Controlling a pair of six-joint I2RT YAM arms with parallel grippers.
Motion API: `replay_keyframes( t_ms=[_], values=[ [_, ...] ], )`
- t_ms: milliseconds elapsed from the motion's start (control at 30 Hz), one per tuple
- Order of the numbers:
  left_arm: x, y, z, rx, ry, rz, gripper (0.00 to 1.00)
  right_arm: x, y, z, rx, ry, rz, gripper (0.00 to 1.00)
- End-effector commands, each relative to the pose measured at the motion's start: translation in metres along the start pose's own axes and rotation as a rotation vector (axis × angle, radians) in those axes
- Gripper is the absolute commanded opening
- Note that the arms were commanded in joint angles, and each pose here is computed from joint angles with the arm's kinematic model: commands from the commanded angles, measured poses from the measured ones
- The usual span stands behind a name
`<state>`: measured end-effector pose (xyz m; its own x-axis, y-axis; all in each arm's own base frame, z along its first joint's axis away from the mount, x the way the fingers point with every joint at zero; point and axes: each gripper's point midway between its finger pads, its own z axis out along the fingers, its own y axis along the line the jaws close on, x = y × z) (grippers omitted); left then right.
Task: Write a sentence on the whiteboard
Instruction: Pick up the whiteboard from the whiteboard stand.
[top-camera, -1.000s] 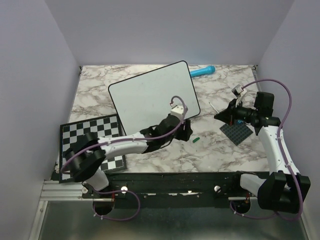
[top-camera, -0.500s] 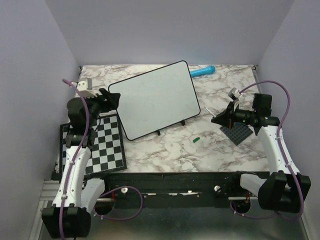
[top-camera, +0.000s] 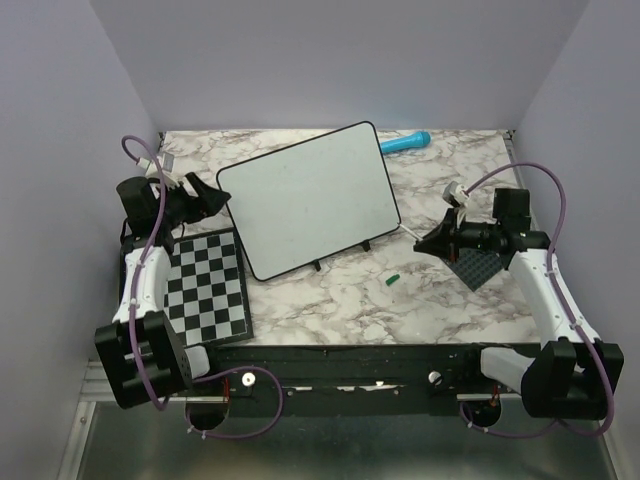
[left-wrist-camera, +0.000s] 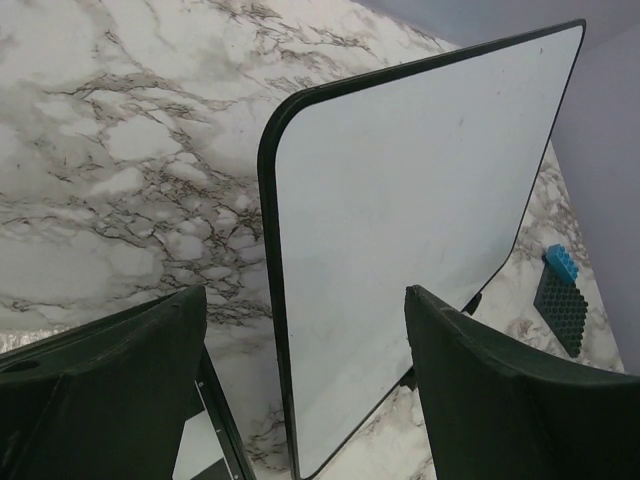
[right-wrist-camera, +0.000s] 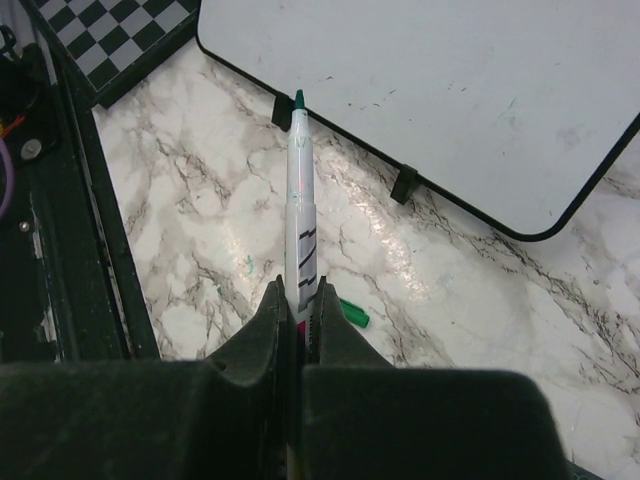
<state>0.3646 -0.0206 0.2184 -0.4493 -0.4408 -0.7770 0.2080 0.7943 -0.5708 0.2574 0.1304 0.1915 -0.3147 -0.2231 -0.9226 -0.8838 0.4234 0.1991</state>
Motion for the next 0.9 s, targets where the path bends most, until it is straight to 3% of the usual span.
replay_keyframes(
  t_ms=[0, 200, 367, 600, 867],
  values=[
    [-0.02, -0.013, 0.009, 0.128, -0.019, 0.055, 0.86, 0.007, 0.008, 0.009, -0.037, 0.037, -0.046, 0.0],
    [-0.014, -0.011, 0.018, 0.179, -0.005, 0.059, 0.87, -0.002, 0.017, 0.026, -0.057, 0.103, -0.168, 0.01],
    [-0.014, -0.008, 0.026, 0.21, 0.012, 0.059, 0.87, 0.0, 0.032, 0.034, -0.156, 0.113, -0.161, 0.0],
    [-0.019, -0.006, 0.04, 0.282, 0.035, 0.061, 0.85, 0.011, 0.033, 0.036, -0.155, 0.116, -0.171, 0.01],
    [-0.025, -0.007, 0.057, 0.407, 0.063, 0.023, 0.73, 0.015, 0.032, 0.037, -0.152, 0.123, -0.175, 0.01]
  ],
)
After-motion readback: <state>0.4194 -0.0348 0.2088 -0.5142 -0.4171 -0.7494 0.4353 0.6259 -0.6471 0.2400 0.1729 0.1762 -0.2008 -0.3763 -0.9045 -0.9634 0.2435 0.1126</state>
